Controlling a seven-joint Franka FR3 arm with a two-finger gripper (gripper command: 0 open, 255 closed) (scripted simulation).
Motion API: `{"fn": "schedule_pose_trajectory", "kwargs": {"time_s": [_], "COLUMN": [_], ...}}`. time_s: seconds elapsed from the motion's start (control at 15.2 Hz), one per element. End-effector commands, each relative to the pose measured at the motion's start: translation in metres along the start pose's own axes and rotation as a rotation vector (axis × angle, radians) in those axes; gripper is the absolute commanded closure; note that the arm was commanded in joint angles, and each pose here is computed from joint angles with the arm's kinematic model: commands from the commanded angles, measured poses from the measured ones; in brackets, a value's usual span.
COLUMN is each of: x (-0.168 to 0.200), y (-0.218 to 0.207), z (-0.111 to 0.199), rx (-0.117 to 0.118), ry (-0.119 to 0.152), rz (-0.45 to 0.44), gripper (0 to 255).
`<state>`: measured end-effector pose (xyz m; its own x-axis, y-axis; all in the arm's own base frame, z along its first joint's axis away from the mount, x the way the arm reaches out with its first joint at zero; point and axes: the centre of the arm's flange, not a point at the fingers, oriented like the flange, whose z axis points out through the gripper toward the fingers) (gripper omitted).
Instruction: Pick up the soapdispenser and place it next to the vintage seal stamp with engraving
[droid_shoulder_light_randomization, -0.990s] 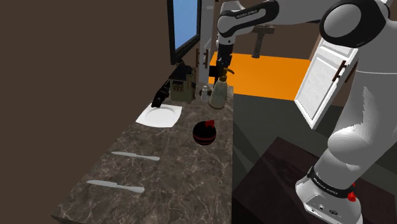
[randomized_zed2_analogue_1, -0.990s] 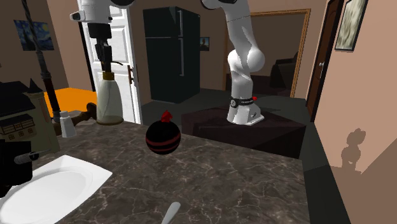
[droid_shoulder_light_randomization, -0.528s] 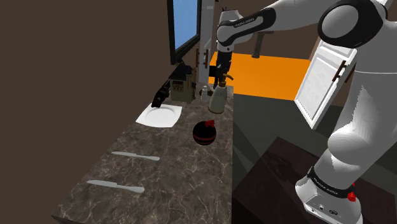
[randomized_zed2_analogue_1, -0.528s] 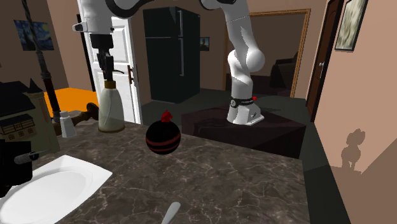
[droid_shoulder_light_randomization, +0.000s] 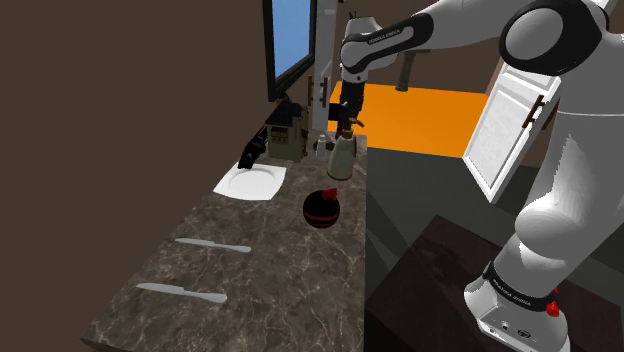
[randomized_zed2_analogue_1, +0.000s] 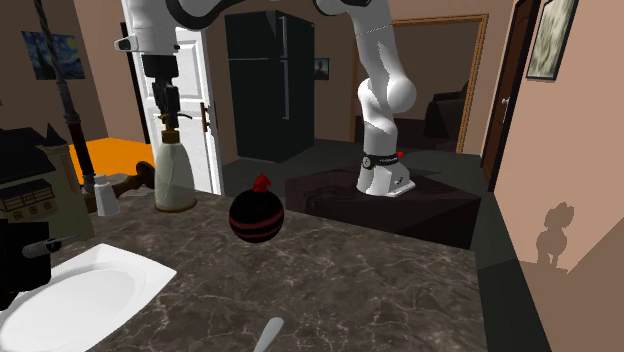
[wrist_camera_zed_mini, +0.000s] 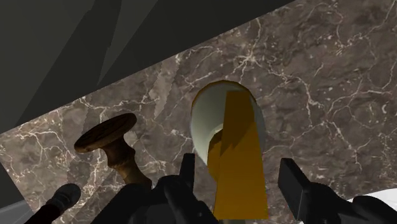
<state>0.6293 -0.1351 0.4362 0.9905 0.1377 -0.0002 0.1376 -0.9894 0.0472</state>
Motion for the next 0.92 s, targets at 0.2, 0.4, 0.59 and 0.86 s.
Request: {"fn": "schedule_pose_trajectory", "kwargs": {"time_s": [0.2,0.4,0.59,0.86], "x": [0.0,0.0,0.0,0.0], "y": [0.0,0.0,0.0,0.0], "z": [0.0,-0.027,-0.05,-0.05], "rx": [0.0,0.0,0.0,0.0], "ry": [0.0,0.0,0.0,0.0], "rz": [0.0,0.0,0.0,0.0], "gripper": [0,0,0,0]}}
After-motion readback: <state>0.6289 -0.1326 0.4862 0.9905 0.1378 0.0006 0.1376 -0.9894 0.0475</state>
